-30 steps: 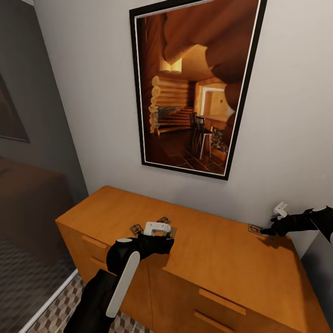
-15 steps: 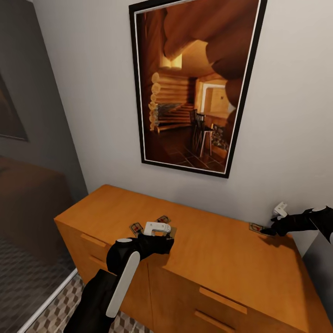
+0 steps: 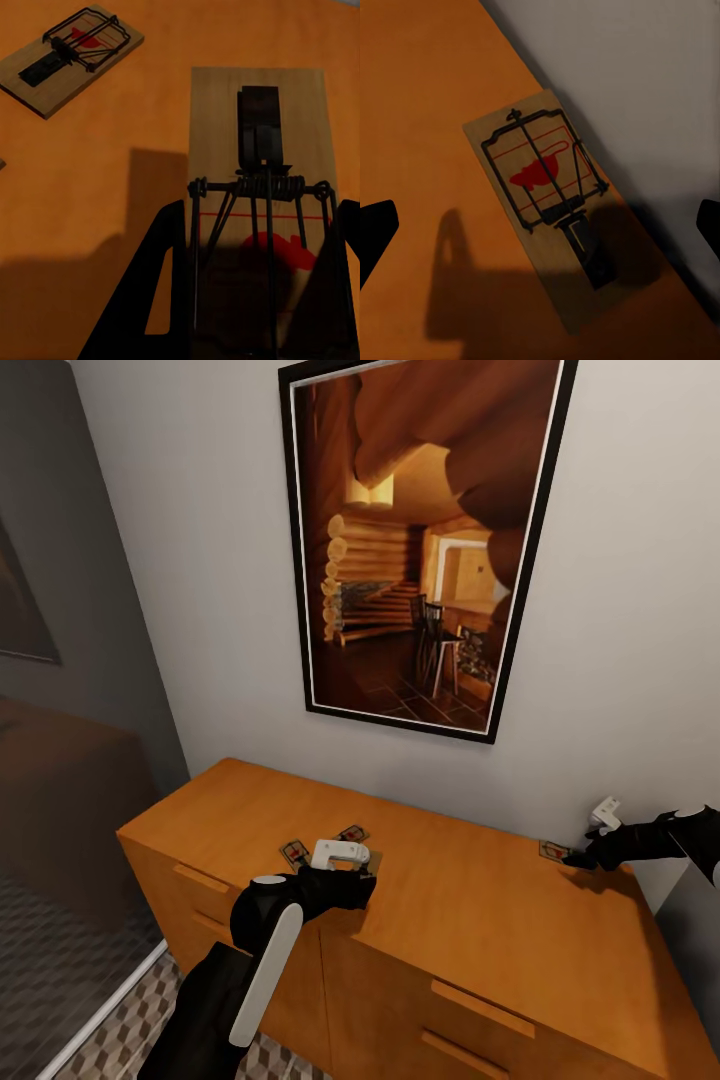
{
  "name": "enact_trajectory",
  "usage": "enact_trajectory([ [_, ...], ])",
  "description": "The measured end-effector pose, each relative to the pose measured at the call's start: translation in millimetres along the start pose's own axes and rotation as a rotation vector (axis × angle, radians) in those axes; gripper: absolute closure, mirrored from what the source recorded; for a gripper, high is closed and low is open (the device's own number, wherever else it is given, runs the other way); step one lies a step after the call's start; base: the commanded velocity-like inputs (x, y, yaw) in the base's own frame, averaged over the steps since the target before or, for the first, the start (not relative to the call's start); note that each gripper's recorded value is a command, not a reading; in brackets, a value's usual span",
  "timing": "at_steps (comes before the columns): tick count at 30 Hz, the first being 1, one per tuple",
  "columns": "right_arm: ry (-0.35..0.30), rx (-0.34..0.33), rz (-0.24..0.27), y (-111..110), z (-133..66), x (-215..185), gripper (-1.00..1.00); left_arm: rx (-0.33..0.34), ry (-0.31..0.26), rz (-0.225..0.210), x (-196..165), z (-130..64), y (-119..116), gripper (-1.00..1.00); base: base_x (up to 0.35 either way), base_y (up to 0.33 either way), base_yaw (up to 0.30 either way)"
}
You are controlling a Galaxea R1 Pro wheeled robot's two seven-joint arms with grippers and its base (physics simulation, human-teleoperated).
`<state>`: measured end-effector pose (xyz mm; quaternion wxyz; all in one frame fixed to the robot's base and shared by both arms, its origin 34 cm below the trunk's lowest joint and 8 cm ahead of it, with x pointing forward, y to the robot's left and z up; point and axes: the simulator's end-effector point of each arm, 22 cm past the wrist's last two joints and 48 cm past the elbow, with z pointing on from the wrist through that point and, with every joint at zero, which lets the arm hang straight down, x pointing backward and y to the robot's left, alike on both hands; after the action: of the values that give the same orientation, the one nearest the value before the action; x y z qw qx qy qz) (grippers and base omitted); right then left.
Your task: Take the four mousetraps from the cabinet in the bathroom and place them on the bathroom floor. Make sure all four end up on the same floor surface, and ensure that at least two of them are either under or directly next to the same bathroom sink.
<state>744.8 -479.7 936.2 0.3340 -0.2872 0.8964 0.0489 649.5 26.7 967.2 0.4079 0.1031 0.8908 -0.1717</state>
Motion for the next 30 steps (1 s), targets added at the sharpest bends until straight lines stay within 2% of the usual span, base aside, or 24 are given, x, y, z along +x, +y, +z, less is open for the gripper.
enact_trajectory([
  [17,0.000,0.000,0.000,0,4.5,3,-1.00,0.001,0.001,0.001,4,3.8,1,1.00,0.000,0.000,0.000],
  [23,0.000,0.000,0.000,1,7.8,5,-1.00,0.014,0.003,0.026,9,6.9,-8,1.00,0.000,0.000,0.000],
  [30,0.000,0.000,0.000,1,7.8,5,-1.00,0.018,0.004,0.034,10,7.1,-11,1.00,0.000,0.000,0.000],
])
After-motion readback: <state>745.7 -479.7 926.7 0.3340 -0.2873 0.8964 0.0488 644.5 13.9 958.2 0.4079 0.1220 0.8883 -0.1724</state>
